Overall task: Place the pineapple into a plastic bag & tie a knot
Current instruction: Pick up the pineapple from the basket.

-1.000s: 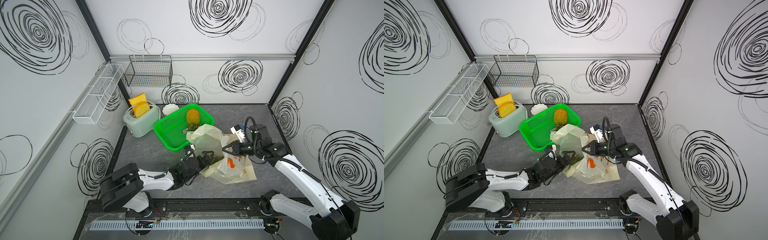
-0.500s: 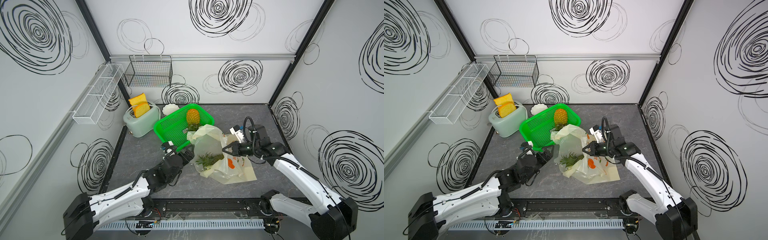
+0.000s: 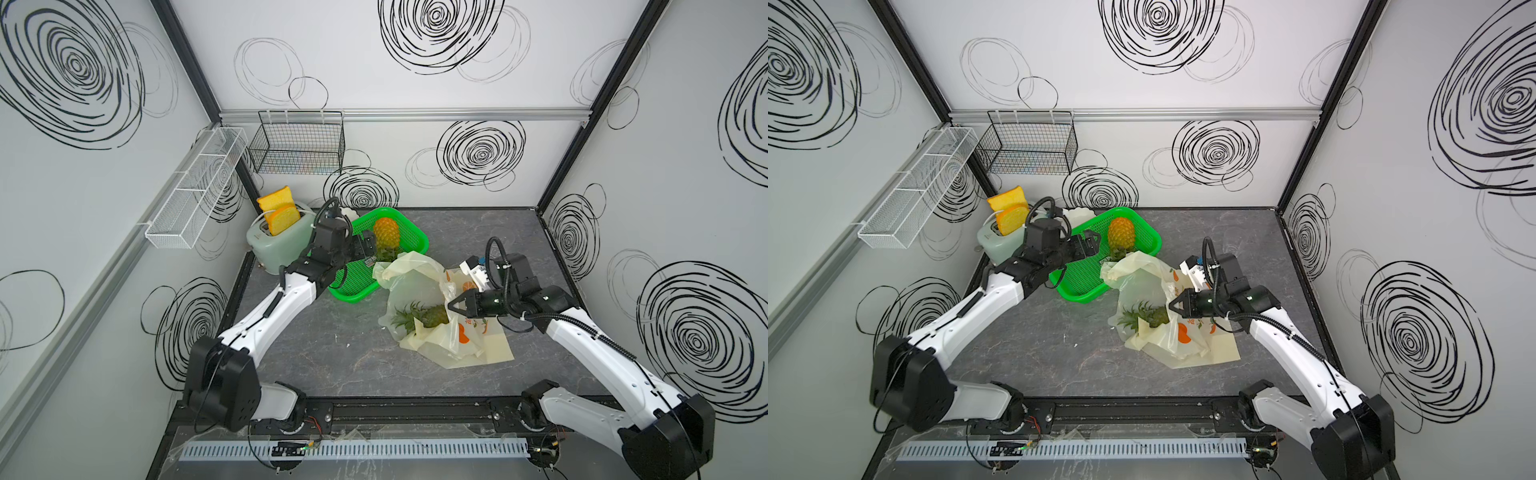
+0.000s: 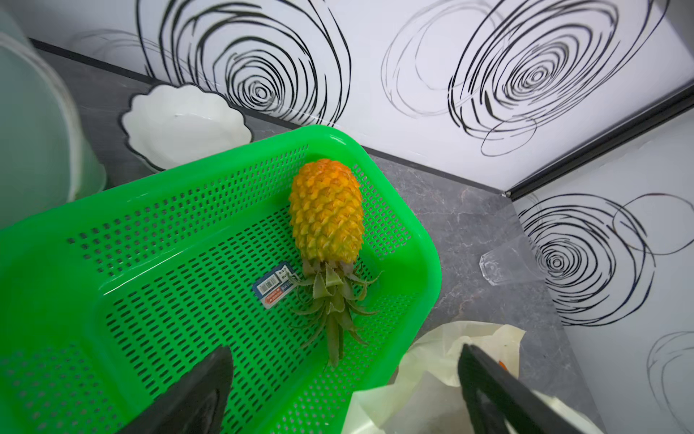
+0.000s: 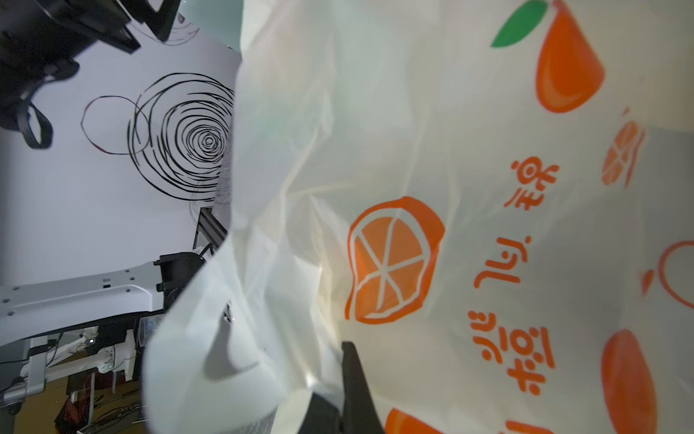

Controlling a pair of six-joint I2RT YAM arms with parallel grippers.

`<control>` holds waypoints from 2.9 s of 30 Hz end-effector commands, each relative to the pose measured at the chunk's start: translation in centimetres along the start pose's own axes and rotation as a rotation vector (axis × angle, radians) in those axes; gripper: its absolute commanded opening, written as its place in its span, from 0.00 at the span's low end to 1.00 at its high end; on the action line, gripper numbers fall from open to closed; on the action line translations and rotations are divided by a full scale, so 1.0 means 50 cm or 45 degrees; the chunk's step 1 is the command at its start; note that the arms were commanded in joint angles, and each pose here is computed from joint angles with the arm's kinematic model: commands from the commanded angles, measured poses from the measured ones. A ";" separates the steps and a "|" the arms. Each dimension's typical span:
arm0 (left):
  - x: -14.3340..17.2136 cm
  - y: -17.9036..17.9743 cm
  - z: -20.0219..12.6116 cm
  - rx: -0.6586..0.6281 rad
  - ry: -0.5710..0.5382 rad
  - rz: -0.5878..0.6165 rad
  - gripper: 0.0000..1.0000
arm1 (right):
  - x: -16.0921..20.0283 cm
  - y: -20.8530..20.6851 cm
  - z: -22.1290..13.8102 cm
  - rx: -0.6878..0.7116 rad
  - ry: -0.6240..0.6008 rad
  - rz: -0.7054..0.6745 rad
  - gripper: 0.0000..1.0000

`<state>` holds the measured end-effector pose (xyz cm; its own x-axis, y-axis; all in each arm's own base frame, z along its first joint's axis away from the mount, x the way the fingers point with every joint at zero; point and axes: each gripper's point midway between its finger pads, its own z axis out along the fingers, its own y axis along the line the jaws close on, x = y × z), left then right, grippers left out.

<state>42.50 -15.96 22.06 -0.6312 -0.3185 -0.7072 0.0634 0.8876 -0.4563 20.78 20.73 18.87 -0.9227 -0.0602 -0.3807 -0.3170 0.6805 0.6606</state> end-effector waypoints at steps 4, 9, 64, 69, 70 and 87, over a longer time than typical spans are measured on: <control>0.056 -0.006 0.115 0.004 0.178 0.104 0.97 | 0.045 -0.038 -0.002 0.106 0.069 -0.028 0.00; 0.106 0.025 0.196 -0.097 0.297 0.184 0.97 | 0.039 -0.031 -0.001 0.091 0.073 -0.030 0.00; -0.088 0.007 0.120 0.122 -0.219 0.226 0.00 | -0.016 0.000 -0.014 0.073 -0.014 -0.095 0.00; -0.108 0.036 0.031 0.051 -0.287 0.316 0.00 | -0.027 0.002 -0.014 0.076 -0.036 -0.103 0.00; -0.103 0.042 0.013 0.039 -0.292 0.347 0.00 | -0.029 0.004 -0.014 0.072 -0.039 -0.101 0.00; 0.041 0.055 -0.291 -0.080 -0.239 0.851 0.00 | -0.036 0.024 -0.013 0.033 -0.045 -0.122 0.00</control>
<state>31.58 -9.16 24.82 -0.4285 0.1678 -0.8878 0.3040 0.9521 0.0332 21.47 20.57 19.21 -0.8994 -0.0986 -0.4259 -0.3627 0.7123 0.6009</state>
